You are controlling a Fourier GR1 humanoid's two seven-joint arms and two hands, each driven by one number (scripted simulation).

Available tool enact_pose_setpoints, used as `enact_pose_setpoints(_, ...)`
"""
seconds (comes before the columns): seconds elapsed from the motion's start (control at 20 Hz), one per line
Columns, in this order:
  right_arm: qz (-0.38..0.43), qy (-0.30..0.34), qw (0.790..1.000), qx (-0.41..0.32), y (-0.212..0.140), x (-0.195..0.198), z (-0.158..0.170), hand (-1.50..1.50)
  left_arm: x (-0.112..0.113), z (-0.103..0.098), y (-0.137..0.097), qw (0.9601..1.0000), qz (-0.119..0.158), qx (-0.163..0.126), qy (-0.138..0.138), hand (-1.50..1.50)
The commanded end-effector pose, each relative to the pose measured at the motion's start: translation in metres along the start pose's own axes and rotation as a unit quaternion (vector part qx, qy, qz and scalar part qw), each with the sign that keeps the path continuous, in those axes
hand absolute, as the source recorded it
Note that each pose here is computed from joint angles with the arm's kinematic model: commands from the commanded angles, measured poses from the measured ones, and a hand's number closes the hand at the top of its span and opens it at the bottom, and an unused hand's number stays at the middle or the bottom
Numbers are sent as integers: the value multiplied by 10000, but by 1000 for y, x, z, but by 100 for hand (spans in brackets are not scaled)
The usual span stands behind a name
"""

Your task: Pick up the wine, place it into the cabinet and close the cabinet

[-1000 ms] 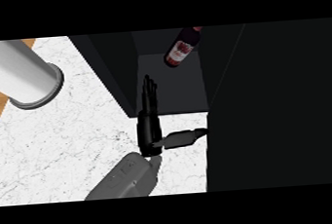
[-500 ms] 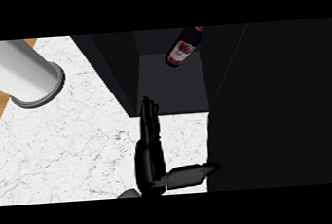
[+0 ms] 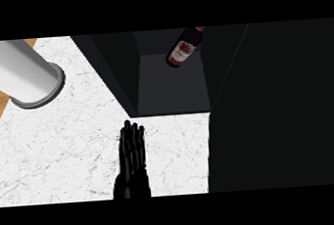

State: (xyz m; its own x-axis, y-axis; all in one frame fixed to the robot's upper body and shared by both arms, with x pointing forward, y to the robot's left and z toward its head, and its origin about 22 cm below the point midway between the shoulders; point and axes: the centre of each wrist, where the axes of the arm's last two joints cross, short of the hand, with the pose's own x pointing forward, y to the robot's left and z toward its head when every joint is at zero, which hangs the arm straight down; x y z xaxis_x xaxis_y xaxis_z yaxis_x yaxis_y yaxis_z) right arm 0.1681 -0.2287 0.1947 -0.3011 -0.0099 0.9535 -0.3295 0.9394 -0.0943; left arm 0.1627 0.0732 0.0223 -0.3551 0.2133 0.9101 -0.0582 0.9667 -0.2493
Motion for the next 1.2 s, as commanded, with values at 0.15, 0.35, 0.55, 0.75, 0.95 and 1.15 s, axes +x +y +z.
enact_pose_setpoints(0.15,-335,-6,9972,669,13,9,16,150,37,15,41,9989,149,-451,-30,-150)
enact_pose_setpoints(0.35,-150,55,9969,771,14,15,17,150,48,32,48,9984,160,-544,57,-150)
enact_pose_setpoints(0.55,17,-25,9958,913,10,22,30,150,52,28,74,9979,47,-640,52,-150)
enact_pose_setpoints(0.75,-556,350,9891,1315,13,1,21,150,66,29,89,9982,73,-589,31,-150)
enact_pose_setpoints(0.95,-984,544,9812,1569,36,11,42,150,76,24,110,9988,-72,-470,-121,-150)
enact_pose_setpoints(1.15,-1144,698,9738,1836,51,9,41,150,90,18,121,9991,-72,-305,-278,-150)
